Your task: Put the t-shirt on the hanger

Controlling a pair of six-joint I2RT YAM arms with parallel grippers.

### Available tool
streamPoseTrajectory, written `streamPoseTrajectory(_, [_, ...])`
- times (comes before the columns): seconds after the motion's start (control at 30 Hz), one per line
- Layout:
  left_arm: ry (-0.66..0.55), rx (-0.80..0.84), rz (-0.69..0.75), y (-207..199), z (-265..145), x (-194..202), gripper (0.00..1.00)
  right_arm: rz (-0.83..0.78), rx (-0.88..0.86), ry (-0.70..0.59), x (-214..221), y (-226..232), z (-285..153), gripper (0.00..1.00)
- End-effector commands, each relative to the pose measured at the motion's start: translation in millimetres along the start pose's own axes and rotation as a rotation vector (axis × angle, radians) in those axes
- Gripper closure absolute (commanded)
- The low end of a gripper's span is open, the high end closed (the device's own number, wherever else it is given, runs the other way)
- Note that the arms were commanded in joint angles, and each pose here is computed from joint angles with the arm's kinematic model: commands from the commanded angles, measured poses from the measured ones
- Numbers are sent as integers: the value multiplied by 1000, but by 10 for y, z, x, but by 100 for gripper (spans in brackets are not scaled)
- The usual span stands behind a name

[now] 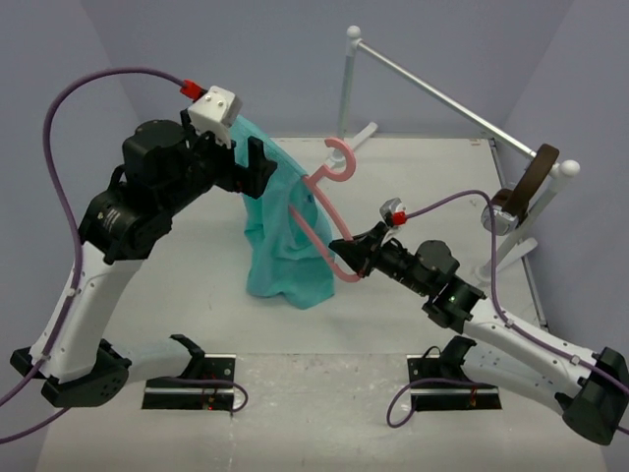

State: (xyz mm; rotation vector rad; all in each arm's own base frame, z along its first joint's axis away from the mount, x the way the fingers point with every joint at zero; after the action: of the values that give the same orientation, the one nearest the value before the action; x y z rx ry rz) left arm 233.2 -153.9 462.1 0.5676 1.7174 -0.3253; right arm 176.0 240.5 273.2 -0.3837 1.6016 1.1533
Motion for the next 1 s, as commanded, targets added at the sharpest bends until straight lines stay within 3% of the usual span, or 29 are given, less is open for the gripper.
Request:
streamPoseTrajectory(0.0, [-179,52,261,35,-229,-352,0,-132,-134,-139,-430,39,-167,100])
streamPoseTrajectory(0.33, [-276,320,916,-166,-66,-62,0,-296,-279,91,-137,-136,-507,100])
streamPoseTrajectory(0.43, [-266,317,950,-156,50,-32,0,-351,-280,74,-123,-129,-574,100])
streamPoseTrajectory(0.67, [-161,559,903,-415,127,474,3,-407,-273,89,-98,-172,-599,100])
streamPoseTrajectory(0.8, [-119,601,867,-465,157,636,27,-433,-295,98,-148,-127,-603,100])
streamPoseTrajectory(0.87, [-104,611,850,-478,175,693,51,-453,-314,105,-159,-98,-616,100])
streamPoseTrajectory(0.97, [-101,611,834,-496,165,723,80,-468,-314,102,-204,-71,-627,100])
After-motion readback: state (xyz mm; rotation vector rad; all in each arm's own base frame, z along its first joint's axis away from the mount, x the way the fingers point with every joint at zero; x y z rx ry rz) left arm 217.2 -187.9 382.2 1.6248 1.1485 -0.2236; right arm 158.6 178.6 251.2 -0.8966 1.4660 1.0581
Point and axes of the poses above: each gripper's point midway between its finger pads, its own z axis out along the fingers, its own y axis along the line the jaws close on, x = y × z, the point moved 5 cm from there along -z, back along the fingers, and after that the axes turned 8 degrees about z, right-handed, at the moved point
